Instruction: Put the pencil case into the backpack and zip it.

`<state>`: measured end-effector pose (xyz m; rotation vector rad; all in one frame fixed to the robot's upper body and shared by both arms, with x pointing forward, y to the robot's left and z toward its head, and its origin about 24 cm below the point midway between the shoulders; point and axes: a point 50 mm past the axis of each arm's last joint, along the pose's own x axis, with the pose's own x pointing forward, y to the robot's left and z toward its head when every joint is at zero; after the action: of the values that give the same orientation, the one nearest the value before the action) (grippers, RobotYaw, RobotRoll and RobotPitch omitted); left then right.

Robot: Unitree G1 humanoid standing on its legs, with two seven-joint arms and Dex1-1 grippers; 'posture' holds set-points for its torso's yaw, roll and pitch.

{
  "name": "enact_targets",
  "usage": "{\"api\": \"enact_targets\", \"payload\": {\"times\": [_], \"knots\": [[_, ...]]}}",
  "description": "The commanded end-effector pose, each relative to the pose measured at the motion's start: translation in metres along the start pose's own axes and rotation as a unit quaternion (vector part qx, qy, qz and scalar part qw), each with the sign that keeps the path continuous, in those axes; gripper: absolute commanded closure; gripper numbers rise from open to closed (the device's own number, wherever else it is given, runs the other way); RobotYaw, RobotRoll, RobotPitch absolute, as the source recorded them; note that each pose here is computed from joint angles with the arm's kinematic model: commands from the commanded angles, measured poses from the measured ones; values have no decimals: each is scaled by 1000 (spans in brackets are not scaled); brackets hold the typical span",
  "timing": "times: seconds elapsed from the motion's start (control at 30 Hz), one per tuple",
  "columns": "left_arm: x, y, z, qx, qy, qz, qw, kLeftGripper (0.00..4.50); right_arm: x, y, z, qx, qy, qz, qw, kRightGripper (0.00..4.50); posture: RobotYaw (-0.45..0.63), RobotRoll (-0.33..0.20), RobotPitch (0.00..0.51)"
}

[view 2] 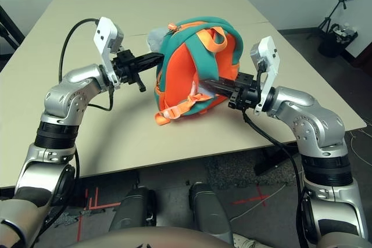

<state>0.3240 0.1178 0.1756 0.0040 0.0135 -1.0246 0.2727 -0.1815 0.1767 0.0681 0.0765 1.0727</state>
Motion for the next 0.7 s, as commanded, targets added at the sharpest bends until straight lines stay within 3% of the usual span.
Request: {"api": "enact_targets", "payload": {"times": [0.03, 0.13, 0.23, 0.37, 0.57, 0.7], "knots": [[-9, -1, 22, 8, -34, -22, 999, 4464, -1, 0, 1, -5, 3, 1, 1000, 4500, -139, 0, 52], [-25, 3, 46, 7, -70, -51, 996, 4425, -3, -1, 1, -5, 5, -3, 1000, 4500, -143, 0, 54], [-42, 13, 71, 3, -111, -49, 993, 3842, -5, -1, 0, -5, 6, -5, 1000, 4500, -143, 0, 59], [-61, 37, 98, 11, -162, 6, 987, 2341, -6, -3, 0, -4, 9, -9, 1000, 4500, -144, 0, 62], [-59, 62, 83, -5, -153, 83, 985, 42, -7, -5, 0, -4, 10, -11, 1000, 4500, -142, 0, 62], [-49, 69, 69, -27, -151, 106, 982, 42, -6, -4, -2, -4, 11, -10, 1000, 4500, -147, 0, 56]]}}
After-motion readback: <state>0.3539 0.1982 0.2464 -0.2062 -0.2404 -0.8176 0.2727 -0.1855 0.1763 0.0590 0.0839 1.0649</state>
